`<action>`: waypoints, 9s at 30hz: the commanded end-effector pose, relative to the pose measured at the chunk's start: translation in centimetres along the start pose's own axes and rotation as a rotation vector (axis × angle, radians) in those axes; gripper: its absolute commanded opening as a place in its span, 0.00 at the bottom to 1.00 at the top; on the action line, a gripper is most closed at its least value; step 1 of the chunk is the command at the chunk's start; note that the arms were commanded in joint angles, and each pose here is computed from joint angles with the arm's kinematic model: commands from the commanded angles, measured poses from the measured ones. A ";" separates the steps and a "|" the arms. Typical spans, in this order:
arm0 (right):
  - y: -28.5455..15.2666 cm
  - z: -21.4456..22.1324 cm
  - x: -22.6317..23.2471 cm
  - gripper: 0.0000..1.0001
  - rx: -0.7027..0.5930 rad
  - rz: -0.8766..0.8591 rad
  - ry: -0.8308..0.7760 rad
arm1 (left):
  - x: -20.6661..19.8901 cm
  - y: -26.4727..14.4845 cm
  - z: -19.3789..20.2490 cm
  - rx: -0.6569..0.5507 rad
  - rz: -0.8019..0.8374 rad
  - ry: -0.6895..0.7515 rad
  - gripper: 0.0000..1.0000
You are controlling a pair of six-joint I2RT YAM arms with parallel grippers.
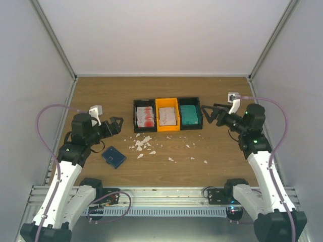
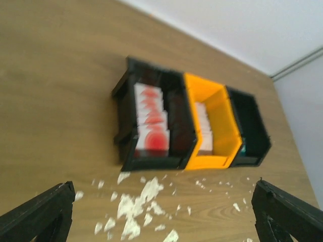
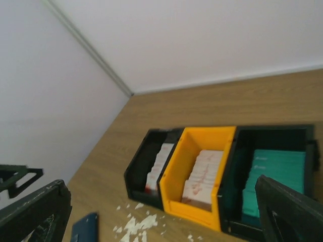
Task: Put the credit cards into the card holder
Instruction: Turn over the card holder at the center of the board, then open the card holder at the center of the board.
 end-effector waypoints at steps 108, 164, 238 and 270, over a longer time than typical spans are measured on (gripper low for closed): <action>24.0 24.0 15.6 0.58 0.903 -0.243 0.046 | 12.0 7.0 11.9 0.352 -0.189 -0.458 0.62; 13.3 11.9 16.6 0.01 0.430 -0.540 0.183 | 1.2 4.3 6.6 0.533 0.489 -0.334 0.40; 10.0 22.9 9.4 0.39 0.812 0.254 0.032 | 3.8 13.7 17.7 0.781 0.167 -0.226 0.68; 11.4 24.3 8.2 0.49 0.783 0.084 0.069 | 4.9 17.4 20.9 0.897 0.120 -0.164 0.10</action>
Point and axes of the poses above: each gripper's point midway between its finger pads, its own y axis out along the fingers, its own x axis along the line the jaws close on, z = x × y, the point moved 9 cm from there along -y, back along the fingers, and after that the axes turned 14 degrees about -y, right-handed, at the moved point
